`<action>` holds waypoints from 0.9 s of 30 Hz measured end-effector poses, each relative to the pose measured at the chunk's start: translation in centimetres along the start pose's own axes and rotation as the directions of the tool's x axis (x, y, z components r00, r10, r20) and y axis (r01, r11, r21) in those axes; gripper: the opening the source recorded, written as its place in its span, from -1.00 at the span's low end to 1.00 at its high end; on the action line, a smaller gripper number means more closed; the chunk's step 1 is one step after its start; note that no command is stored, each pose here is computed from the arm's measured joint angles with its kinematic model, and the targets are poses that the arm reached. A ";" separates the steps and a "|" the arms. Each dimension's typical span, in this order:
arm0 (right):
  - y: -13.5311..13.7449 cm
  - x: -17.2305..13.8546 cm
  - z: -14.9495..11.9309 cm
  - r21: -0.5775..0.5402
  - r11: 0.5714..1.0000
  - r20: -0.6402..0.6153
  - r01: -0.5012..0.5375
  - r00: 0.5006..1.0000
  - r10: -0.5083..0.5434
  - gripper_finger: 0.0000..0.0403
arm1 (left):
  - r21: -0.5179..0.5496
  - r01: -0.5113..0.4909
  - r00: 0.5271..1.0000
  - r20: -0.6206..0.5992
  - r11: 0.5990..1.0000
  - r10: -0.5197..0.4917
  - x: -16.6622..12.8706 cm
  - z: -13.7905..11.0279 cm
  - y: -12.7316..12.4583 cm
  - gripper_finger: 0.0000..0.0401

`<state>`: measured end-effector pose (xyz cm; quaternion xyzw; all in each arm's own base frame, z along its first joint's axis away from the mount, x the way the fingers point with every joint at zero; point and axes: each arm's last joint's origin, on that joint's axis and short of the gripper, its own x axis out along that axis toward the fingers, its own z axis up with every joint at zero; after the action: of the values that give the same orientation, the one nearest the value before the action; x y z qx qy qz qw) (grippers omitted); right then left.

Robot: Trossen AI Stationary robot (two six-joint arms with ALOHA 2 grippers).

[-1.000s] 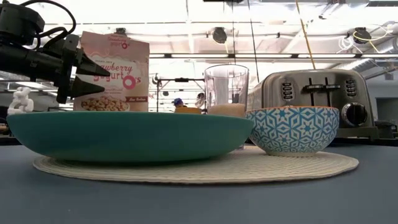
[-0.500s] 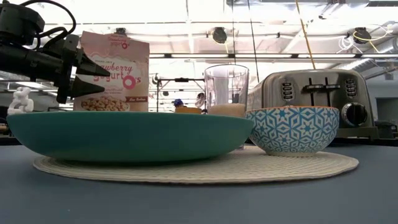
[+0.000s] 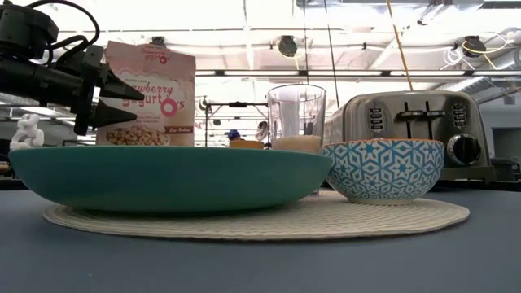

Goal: Arrange a breakfast setting
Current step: Put the red apple on the green plate

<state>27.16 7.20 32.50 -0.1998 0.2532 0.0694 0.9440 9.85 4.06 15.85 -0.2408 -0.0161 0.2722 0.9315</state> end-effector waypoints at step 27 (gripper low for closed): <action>-0.2 -4.0 -2.4 0.026 1.000 -0.020 -0.003 1.000 0.003 0.32 | -0.003 -0.001 1.000 0.000 1.000 0.001 0.0 0.0 0.0 0.43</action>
<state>22.71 5.91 32.73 -0.1876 0.2636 0.0656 0.9439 9.85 4.06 15.85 -0.2422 -0.0162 0.2726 0.9310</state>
